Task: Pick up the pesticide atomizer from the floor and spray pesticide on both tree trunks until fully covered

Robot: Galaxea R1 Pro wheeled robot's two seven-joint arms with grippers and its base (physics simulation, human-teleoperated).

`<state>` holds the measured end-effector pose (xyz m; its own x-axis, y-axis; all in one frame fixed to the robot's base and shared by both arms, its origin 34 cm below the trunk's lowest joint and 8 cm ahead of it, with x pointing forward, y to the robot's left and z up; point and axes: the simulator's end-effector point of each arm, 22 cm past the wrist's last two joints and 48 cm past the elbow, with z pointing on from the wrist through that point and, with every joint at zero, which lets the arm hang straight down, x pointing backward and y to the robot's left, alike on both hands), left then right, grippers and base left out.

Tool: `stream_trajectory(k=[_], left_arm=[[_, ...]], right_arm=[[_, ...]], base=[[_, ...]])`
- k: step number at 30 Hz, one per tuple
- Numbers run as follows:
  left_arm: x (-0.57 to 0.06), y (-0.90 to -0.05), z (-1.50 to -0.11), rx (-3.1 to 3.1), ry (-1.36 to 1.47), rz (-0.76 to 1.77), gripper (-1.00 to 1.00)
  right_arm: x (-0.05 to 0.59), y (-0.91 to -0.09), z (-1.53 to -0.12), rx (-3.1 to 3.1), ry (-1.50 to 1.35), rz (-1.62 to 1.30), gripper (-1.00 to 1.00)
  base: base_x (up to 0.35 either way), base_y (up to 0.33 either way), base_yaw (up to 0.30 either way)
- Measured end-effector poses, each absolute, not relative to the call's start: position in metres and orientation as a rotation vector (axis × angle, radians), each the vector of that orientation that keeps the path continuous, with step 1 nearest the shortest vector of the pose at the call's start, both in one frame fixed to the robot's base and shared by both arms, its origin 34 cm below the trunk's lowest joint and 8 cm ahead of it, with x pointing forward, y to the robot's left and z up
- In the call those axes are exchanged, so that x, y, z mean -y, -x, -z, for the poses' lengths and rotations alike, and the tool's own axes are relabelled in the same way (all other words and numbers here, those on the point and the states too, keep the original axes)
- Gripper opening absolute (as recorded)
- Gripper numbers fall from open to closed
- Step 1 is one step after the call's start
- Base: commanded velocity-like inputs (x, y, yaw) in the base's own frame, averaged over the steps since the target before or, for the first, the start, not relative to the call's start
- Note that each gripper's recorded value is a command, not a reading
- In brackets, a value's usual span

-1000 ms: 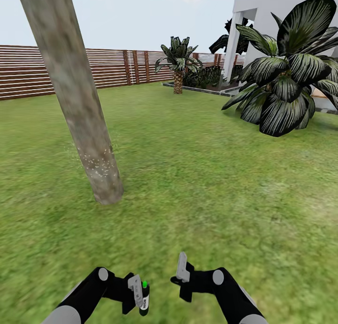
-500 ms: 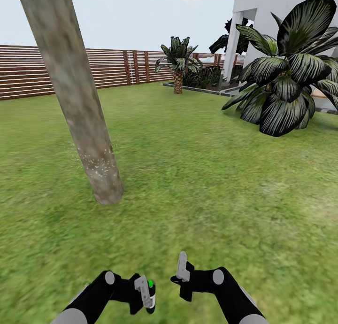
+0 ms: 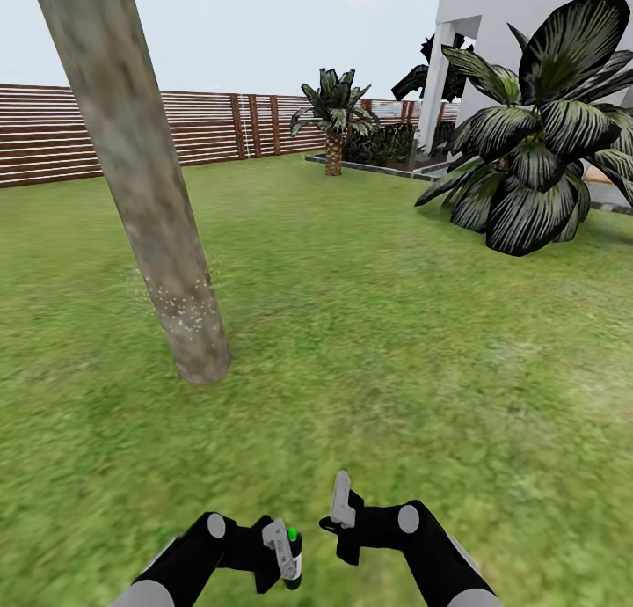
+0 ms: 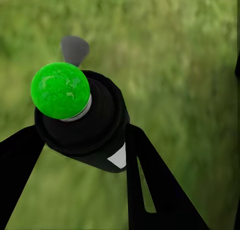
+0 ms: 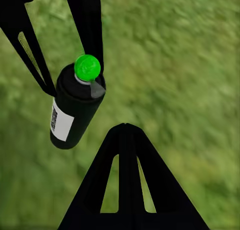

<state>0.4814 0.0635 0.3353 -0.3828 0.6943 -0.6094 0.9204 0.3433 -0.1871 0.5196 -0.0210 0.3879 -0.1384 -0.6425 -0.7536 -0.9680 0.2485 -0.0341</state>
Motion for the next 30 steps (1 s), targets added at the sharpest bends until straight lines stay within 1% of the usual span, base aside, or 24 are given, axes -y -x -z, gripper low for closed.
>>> stream_trajectory(k=[8,30], left_arm=[[-0.054,-0.482,-0.338,-2.176,-1.405,0.734,-1.0],[-0.033,-0.482,-0.346,-2.142,-1.392,0.768,-1.0]], right_arm=[[0.011,-0.512,-0.388,-1.826,1.535,-0.636,-1.0],[0.01,-0.512,-0.388,-1.824,1.538,-0.636,-1.0]], base=[[0.0,0.0,0.0],[0.0,0.0,0.0]])
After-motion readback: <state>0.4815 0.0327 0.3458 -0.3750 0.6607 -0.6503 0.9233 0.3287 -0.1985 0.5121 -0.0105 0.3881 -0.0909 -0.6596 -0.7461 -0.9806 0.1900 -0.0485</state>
